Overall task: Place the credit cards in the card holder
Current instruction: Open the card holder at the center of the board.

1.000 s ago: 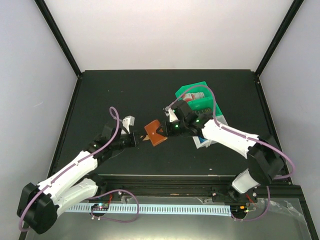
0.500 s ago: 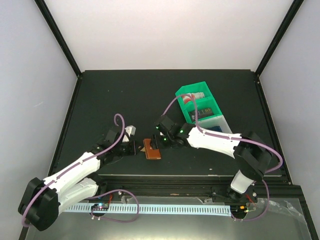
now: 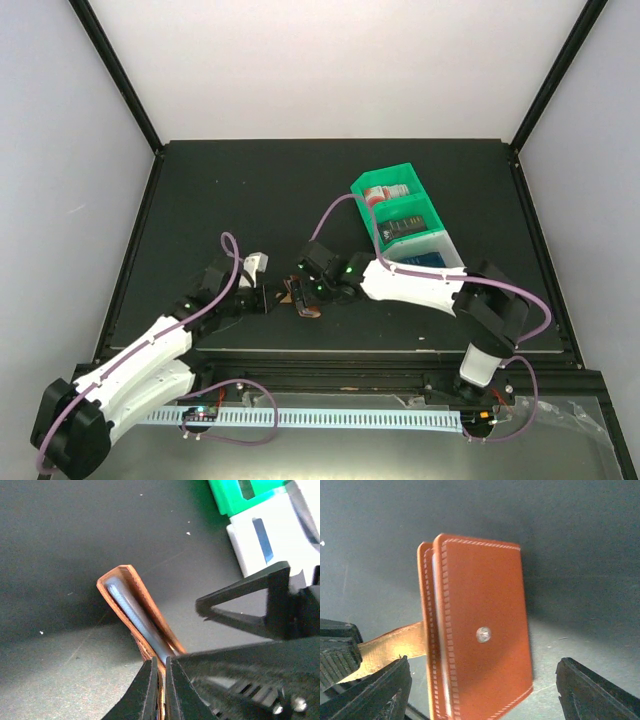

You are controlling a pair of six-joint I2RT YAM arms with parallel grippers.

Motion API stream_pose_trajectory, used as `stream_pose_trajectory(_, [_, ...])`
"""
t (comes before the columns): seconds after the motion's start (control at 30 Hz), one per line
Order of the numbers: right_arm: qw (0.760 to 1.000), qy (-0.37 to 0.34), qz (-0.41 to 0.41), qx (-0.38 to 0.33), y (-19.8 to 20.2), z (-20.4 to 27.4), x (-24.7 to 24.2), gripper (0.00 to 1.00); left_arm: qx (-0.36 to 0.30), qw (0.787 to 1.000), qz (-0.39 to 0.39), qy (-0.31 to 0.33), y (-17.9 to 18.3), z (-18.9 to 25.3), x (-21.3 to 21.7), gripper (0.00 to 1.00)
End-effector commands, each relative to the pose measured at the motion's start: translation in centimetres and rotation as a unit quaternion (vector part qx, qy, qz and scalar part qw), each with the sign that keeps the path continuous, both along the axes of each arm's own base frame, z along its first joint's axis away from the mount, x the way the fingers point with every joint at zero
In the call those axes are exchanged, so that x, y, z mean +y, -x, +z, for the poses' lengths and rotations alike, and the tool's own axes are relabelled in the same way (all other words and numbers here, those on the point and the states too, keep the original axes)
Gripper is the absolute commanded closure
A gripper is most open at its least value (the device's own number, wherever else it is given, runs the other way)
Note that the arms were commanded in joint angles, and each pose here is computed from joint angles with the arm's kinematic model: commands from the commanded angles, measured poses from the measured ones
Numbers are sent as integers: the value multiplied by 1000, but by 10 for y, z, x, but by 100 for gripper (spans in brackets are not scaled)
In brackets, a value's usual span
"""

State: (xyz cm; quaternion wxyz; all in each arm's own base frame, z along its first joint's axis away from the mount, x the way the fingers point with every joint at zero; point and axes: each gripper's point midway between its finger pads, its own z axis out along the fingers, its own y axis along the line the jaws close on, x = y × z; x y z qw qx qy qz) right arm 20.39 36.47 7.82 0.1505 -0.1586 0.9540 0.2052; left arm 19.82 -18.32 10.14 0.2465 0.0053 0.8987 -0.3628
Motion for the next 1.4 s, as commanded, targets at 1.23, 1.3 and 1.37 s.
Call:
stream_pose_trajectory(1.23, [998, 52, 7, -20, -9, 0, -2, 27, -35, 998, -52, -28, -1, 30, -4, 98])
stream_pose_trajectory(1.3, [998, 52, 9, -18, -8, -1, 0, 27, -36, 997, -60, -28, 0, 31, -5, 98])
stream_pose_trajectory(1.37, [999, 51, 11, -14, -8, -2, 2, 27, -38, 997, -64, -28, 0, 31, -6, 98])
